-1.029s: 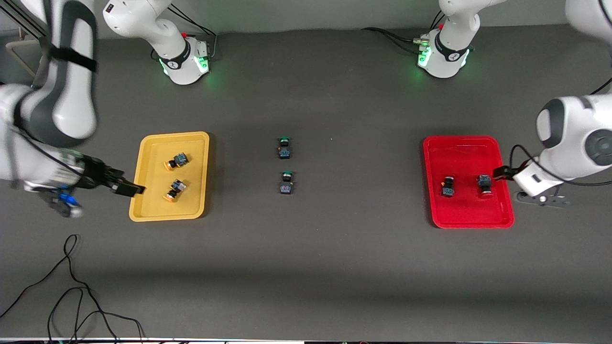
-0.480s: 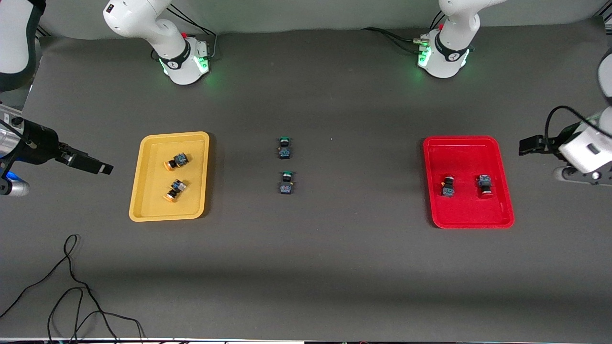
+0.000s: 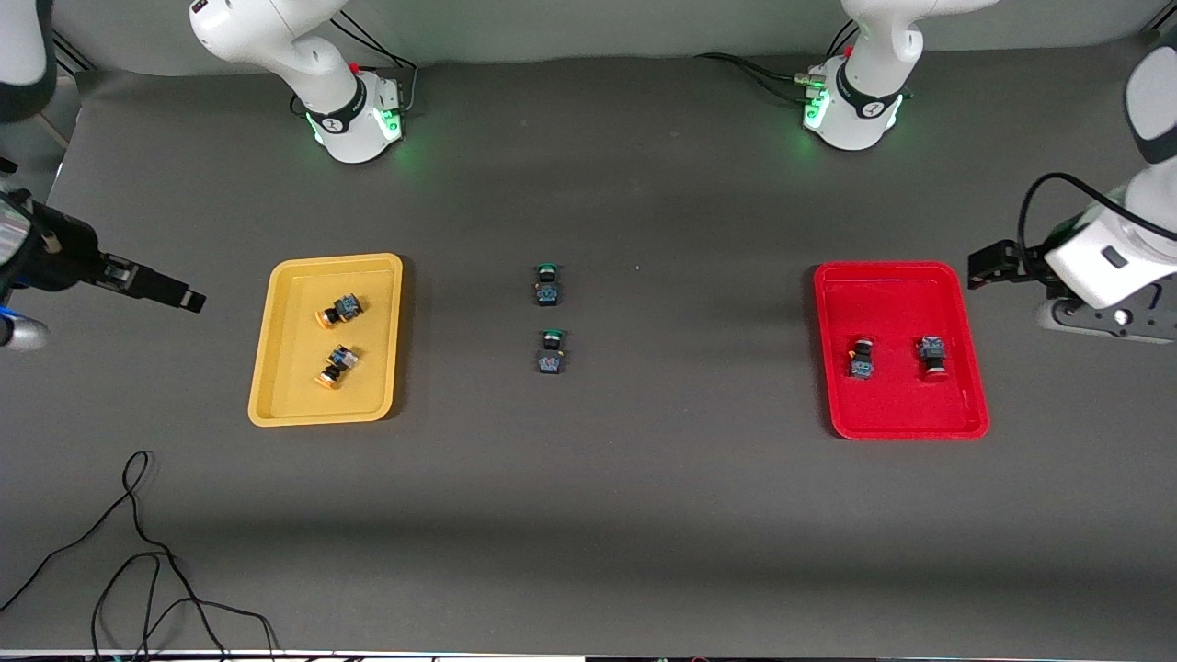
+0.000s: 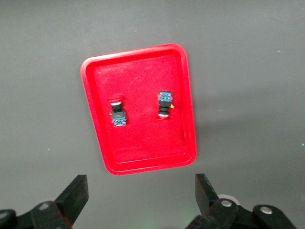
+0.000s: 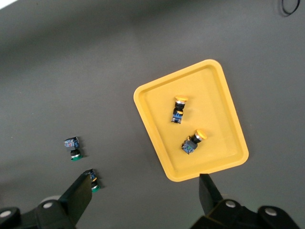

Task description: Place red and yellow buttons in trays

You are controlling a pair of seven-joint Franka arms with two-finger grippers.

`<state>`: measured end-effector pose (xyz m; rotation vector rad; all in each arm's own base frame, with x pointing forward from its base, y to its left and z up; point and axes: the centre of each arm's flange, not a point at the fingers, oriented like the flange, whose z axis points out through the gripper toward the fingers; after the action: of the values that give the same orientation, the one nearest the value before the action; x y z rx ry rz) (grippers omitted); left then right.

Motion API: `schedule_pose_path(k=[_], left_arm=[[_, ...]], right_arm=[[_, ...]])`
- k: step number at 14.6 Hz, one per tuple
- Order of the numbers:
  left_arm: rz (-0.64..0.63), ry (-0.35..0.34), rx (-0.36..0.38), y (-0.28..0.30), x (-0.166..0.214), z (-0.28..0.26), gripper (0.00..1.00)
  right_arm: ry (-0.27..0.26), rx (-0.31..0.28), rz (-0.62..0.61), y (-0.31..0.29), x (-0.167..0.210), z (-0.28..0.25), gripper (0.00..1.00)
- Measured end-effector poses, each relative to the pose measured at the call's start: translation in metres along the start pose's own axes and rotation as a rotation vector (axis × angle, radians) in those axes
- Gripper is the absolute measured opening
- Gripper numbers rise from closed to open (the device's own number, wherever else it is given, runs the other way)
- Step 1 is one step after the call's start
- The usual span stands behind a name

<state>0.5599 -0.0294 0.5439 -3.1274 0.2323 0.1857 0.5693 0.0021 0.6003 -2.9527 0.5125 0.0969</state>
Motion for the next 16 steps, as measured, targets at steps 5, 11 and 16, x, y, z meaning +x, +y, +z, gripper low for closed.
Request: schedule_pose_path(k=[5, 11, 16], left_arm=[[-0.014, 0.005, 0.002, 0.002, -0.011, -0.035, 1.0], [-0.022, -0.034, -0.002, 0.0, -0.016, -0.036, 1.0], [-0.023, -0.025, -0.001, 0.0, -0.016, -0.038, 1.0]], right_arm=[[0.08, -0.008, -0.036, 0.017, -0.039, -0.003, 1.0], [0.086, -0.043, -0.104, 0.016, -0.052, -0.002, 1.0], [0.054, -0.121, -0.144, 0.021, -0.055, -0.007, 1.0]])
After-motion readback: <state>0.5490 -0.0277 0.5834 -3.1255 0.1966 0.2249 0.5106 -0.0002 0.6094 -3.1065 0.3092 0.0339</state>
